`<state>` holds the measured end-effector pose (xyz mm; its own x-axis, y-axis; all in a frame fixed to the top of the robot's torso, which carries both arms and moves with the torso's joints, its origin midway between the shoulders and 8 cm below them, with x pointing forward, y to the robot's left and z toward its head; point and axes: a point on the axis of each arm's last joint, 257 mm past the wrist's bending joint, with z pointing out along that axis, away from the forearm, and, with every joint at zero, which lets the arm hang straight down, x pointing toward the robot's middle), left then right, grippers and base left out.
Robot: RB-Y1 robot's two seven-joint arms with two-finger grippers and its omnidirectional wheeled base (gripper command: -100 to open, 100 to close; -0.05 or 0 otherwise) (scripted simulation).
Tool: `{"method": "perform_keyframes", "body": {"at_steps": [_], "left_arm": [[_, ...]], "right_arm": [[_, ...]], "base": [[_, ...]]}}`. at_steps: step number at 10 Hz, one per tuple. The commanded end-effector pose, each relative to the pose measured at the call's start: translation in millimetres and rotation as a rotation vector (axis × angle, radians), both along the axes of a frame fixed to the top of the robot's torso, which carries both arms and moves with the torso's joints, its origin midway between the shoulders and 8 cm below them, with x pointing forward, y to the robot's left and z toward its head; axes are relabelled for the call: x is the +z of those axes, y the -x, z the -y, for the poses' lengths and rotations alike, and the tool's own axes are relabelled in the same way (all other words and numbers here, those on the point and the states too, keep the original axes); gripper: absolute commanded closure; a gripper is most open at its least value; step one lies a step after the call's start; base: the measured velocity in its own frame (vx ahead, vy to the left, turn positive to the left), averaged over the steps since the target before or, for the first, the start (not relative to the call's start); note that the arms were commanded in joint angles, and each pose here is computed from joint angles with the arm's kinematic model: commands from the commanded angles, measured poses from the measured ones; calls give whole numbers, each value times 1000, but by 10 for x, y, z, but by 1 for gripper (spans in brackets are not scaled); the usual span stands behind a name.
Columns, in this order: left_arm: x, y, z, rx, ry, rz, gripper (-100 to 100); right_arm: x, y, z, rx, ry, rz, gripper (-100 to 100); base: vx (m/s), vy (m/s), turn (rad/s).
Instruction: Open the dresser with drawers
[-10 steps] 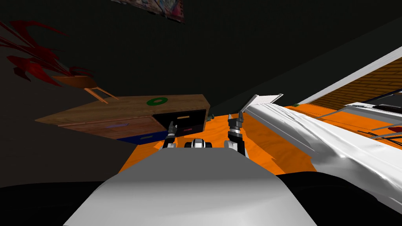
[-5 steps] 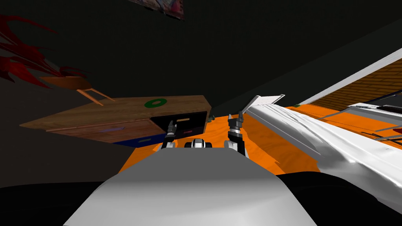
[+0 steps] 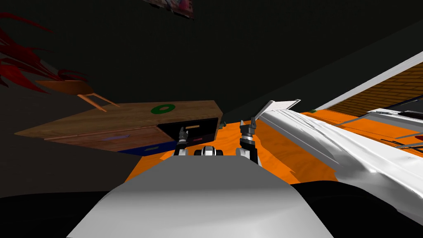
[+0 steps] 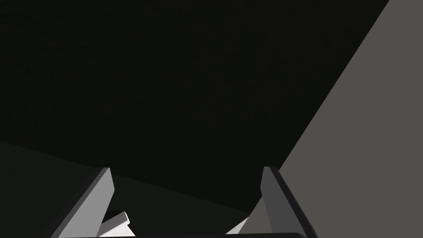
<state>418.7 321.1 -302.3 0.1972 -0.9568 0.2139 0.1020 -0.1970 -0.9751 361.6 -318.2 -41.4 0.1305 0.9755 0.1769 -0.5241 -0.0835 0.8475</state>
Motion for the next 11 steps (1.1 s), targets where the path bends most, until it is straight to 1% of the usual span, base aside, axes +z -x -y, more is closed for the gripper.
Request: {"method": "perform_keyframes", "body": {"at_steps": [1, 2, 3, 4, 6, 9, 10, 11], "left_arm": [[-1, -4, 42, 7, 20, 4, -100], [62, -38, 23, 9, 22, 4, -100], [34, -17, 20, 8, 21, 6, -100], [36, -20, 17, 8, 22, 5, 100], [65, 9, 24, 6, 21, 8, 100], [110, 51, 34, 3, 21, 12, 100], [46, 54, 25, 5, 22, -2, 100], [43, 101, 33, 3, 22, -4, 100]], "right_arm": [[0, 0, 0, 0, 0, 0, 0], [0, 0, 0, 0, 0, 0, 0], [-1, 0, 1, 0, 0, 0, 0], [0, 0, 0, 0, 0, 0, 0], [1, 0, 0, 0, 0, 0, 0], [1, -1, -1, 0, 0, 0, 0], [1, -1, -1, 0, 0, 0, 0], [0, 0, 0, 0, 0, 0, 0]], "base": [[0, 0, 0], [77, 12, -10], [51, 9, -3], [8, 2, 1], [-108, -24, 9], [-192, -54, 10], [-86, -26, 5], [-151, -31, 6]]}}
